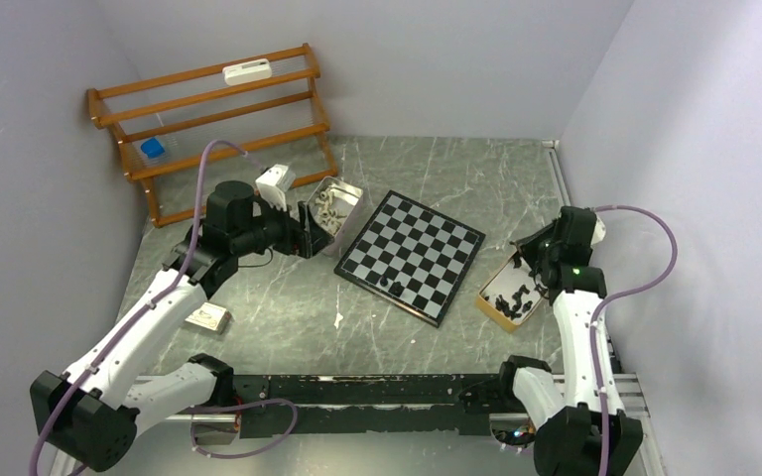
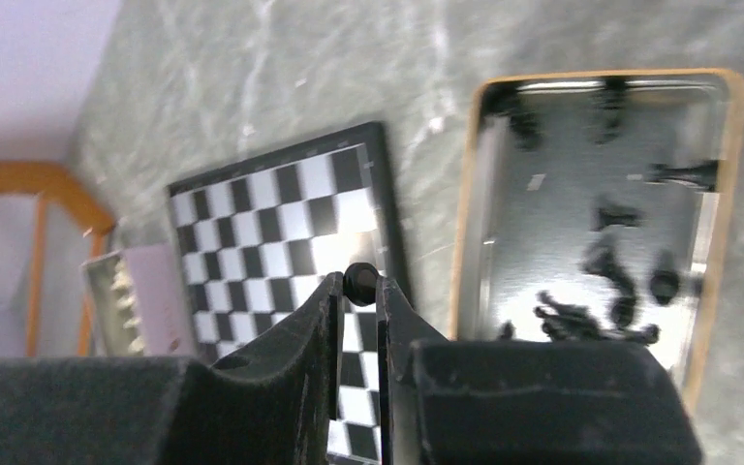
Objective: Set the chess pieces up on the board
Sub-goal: Pick up the chess piece from the storage box, then place the chess piece on the chessboard.
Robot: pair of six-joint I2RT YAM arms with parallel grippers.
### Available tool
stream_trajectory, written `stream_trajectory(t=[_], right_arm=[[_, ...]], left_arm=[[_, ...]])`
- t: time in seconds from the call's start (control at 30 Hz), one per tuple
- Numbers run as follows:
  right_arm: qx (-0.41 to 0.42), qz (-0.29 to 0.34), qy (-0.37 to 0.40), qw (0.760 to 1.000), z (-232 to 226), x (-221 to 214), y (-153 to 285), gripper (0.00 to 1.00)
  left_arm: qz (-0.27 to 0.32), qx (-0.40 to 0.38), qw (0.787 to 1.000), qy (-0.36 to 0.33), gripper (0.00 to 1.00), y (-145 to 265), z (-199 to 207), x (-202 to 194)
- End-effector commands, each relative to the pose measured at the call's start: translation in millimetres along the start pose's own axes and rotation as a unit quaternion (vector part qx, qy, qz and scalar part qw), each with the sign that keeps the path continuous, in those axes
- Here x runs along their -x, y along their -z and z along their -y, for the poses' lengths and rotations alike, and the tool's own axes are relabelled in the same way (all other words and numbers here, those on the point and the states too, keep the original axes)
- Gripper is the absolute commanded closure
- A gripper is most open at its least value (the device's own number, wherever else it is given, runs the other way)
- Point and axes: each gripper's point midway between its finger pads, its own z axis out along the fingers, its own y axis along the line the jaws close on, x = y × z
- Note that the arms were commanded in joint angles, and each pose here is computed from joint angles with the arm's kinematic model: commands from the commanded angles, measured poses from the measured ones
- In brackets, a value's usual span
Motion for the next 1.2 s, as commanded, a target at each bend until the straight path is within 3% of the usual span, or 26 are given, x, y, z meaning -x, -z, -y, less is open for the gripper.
stream_trajectory(t=[0.0,0.17,0.3,0.6,0.83,1.17], right_arm=[[0.123,-0.055,-0.013,0.991,-59.8,-18.9,12.0,0.82],[0.202,-0.114,0.032,0.972,-125.6,-70.7,22.3,0.82],[0.275,-0.177,0.009,0.945,-167.8,-115.0,41.4,0.82],[0.366,-0.273,-0.024,0.889,-209.7,-170.1,74.7,0.81],[0.380,-0.281,-0.030,0.881,-211.7,-172.6,79.5,0.81],[0.390,-0.286,-0.044,0.874,-214.7,-172.0,83.7,0.81]], left_arm=[[0.014,-0.080,0.997,0.015,0.17,-0.8,38.1,27.6],[-0.007,-0.093,0.995,0.029,0.20,-12.4,43.1,28.0],[-0.011,-0.087,0.996,0.019,0.23,-25.5,46.5,27.1],[-0.029,-0.111,0.993,0.017,0.35,-64.4,75.2,15.1],[-0.014,-0.192,0.981,0.041,0.44,-73.1,110.5,20.4],[-0.025,-0.190,0.980,0.051,0.54,-90.0,116.4,13.1]])
